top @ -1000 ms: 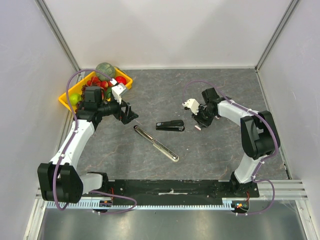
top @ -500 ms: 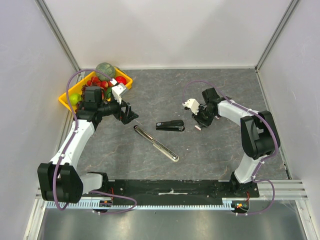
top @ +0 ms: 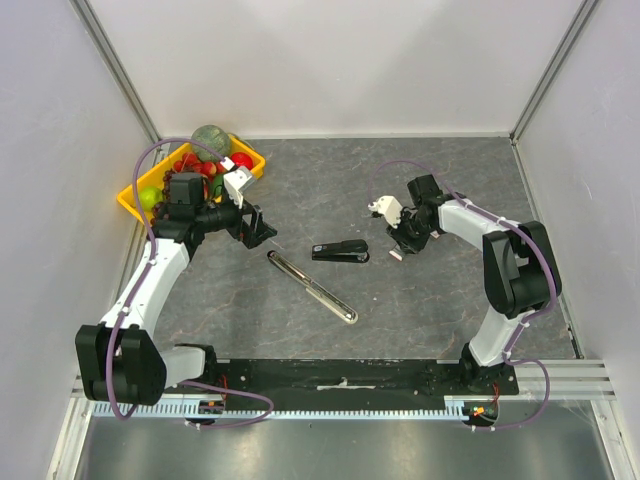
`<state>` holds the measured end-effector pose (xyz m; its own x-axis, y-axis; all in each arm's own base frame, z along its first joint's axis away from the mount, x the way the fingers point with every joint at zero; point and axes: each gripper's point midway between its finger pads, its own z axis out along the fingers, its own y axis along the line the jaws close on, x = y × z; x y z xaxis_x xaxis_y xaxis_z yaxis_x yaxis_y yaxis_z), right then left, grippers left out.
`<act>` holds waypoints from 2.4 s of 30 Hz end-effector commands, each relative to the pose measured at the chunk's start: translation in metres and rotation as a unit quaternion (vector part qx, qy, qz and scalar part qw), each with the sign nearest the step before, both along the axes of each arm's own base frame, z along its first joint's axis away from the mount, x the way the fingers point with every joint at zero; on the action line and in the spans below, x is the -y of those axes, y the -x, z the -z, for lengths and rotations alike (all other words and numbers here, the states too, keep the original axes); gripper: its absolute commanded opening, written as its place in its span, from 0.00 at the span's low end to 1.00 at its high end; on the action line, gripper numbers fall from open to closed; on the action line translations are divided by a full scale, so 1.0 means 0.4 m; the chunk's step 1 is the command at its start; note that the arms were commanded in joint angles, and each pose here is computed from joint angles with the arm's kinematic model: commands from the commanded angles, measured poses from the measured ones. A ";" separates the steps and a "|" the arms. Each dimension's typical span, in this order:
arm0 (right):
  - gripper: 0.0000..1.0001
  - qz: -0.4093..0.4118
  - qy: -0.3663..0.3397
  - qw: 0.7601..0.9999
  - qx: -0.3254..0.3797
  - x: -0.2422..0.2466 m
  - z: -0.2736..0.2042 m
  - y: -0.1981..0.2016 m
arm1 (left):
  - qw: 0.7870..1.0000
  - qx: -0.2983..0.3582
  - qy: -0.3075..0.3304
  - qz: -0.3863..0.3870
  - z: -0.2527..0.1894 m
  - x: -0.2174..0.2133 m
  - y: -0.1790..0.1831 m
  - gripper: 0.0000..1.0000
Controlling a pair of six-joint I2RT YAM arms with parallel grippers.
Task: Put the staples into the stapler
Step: Pick up the staple from the staple box, then adjust the stapler at the center of the board.
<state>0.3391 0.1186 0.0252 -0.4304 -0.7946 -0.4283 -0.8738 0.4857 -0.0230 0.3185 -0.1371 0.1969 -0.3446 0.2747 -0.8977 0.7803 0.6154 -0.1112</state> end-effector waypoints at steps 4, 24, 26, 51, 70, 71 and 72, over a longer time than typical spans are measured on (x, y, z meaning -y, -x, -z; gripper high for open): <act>0.29 0.005 -0.001 1.000 0.010 0.002 -0.010 -0.018 | 1.000 0.000 0.020 0.006 -0.021 0.010 -0.002 1.00; 0.08 0.009 0.012 1.000 0.021 -0.005 -0.003 -0.035 | 1.000 -0.006 0.023 0.011 -0.014 0.014 -0.004 1.00; 0.06 0.010 0.005 0.999 0.039 -0.008 -0.035 -0.043 | 1.000 -0.006 0.021 0.009 -0.012 0.013 -0.006 1.00; 0.03 -0.024 -0.059 0.992 0.104 -0.072 -0.399 0.164 | 0.876 0.162 -0.195 0.410 0.180 0.033 0.039 1.00; 0.03 -0.064 -0.115 0.986 0.102 -0.120 -0.462 0.252 | 0.813 0.097 -0.324 0.475 0.421 0.091 0.057 0.90; 0.03 -0.067 -0.114 0.986 0.103 -0.124 -0.462 0.256 | 0.813 0.095 -0.322 0.476 0.423 0.098 0.061 0.88; 0.03 -0.074 -0.110 0.986 0.099 -0.132 -0.456 0.266 | 0.815 0.090 -0.320 0.474 0.427 0.099 0.064 0.87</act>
